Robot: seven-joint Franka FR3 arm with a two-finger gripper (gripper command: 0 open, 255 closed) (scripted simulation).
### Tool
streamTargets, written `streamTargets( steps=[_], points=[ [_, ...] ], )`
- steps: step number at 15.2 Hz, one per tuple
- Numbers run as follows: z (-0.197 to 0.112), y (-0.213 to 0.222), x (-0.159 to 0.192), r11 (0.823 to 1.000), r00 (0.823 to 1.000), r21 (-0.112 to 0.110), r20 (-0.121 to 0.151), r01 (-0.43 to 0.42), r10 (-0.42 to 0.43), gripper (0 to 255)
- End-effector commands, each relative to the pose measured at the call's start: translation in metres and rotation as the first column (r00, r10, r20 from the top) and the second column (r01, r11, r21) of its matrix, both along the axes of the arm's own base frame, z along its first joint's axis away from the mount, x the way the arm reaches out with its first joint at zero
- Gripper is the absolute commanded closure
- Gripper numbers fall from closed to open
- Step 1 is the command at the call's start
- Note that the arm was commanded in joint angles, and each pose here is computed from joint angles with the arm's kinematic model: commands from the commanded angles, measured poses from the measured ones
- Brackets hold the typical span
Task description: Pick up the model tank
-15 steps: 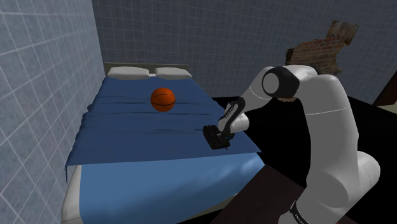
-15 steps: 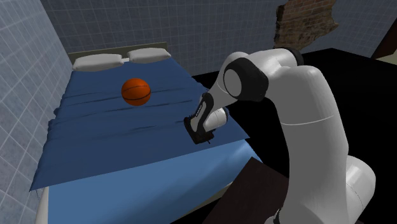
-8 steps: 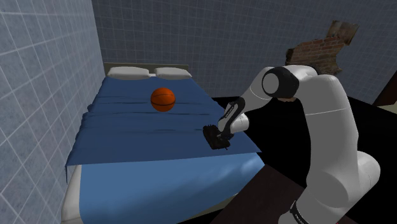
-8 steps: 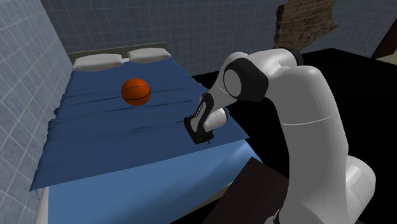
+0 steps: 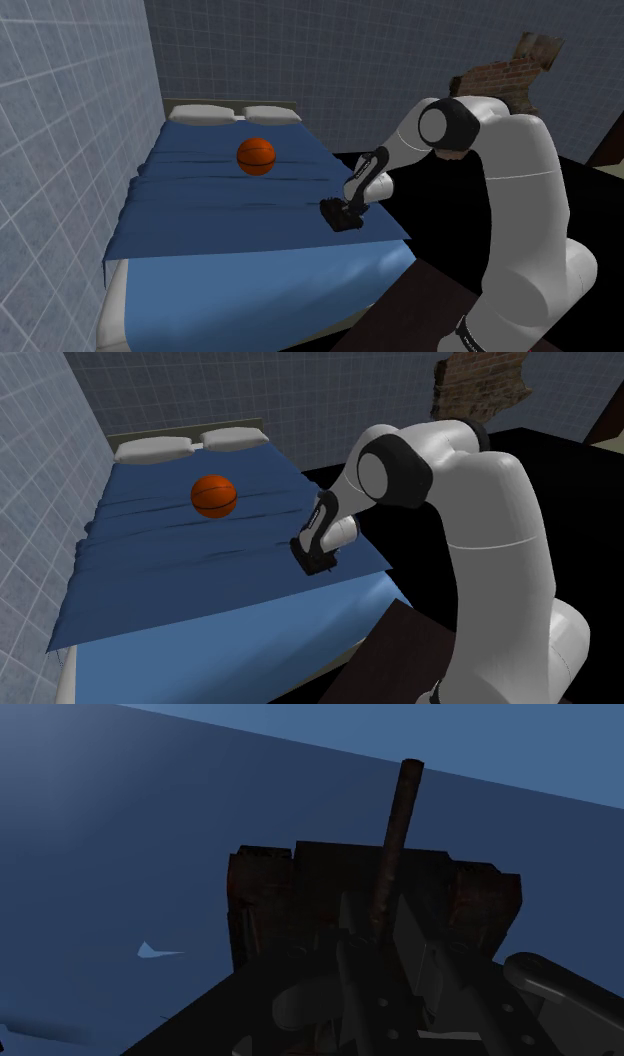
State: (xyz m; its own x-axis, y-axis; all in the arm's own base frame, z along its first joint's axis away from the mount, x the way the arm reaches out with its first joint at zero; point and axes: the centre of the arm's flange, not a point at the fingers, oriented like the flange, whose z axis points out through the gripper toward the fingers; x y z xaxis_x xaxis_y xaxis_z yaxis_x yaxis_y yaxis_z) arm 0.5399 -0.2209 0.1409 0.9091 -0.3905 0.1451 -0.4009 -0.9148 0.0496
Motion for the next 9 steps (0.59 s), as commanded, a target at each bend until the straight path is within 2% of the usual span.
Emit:
streamTargets(
  steps=[1, 9],
  points=[
    [0.011, 0.001, 0.000, 1.000, 1.000, 0.000, 0.000, 0.000, 0.000, 255],
    [0.053, 0.001, 0.000, 1.000, 1.000, 0.000, 0.000, 0.000, 0.000, 255]
  ],
)
